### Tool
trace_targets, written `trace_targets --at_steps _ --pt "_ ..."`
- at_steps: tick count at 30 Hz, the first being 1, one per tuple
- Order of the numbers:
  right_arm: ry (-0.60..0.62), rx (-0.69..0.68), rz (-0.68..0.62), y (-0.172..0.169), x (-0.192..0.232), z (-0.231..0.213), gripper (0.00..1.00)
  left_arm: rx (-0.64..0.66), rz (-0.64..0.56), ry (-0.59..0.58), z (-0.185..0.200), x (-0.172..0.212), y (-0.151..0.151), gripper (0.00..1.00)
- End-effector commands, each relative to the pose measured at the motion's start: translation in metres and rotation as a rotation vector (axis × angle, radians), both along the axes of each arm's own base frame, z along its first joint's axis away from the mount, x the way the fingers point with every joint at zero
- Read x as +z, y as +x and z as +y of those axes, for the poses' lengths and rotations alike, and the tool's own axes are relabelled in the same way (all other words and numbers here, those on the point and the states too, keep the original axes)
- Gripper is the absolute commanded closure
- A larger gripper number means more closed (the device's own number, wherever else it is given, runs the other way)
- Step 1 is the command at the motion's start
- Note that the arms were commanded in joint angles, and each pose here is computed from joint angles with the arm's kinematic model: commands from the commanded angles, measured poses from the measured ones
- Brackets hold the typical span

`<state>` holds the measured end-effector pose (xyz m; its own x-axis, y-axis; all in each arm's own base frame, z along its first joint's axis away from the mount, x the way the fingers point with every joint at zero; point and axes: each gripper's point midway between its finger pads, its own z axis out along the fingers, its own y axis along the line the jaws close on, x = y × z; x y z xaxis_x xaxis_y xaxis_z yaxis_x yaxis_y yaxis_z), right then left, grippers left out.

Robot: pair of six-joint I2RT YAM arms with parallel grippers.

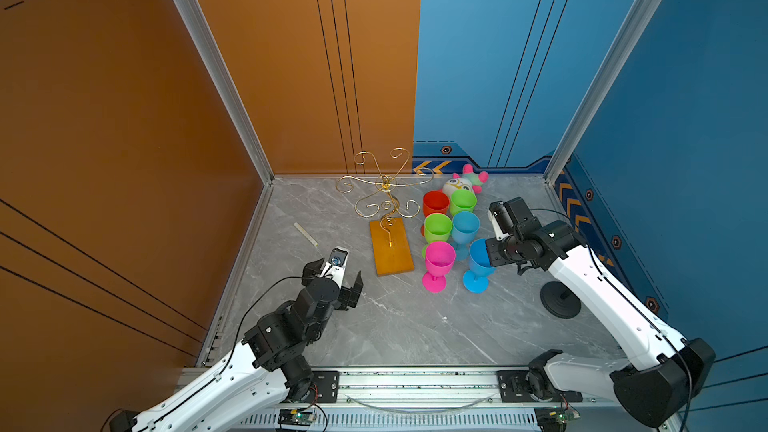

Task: Take the wine glass off the wine glass rack
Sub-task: 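Lower the cyan glass upright onto the table beside the pink glass with the right gripper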

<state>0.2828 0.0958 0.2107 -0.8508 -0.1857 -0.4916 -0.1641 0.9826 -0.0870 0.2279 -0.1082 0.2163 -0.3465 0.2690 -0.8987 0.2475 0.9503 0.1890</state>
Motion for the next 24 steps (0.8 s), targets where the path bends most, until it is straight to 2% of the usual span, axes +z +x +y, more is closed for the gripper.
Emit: trace_targets --at_steps 1,24 --pt "-0.004 -0.038 -0.052 0.015 -0.002 -0.002 1.0 0.0 0.025 0.003 0.003 -0.009 -0.003 0.02" --pt "0.019 -0.041 -0.026 0.028 -0.036 0.007 1.0 0.012 0.021 0.017 0.006 -0.011 -0.002 0.02"
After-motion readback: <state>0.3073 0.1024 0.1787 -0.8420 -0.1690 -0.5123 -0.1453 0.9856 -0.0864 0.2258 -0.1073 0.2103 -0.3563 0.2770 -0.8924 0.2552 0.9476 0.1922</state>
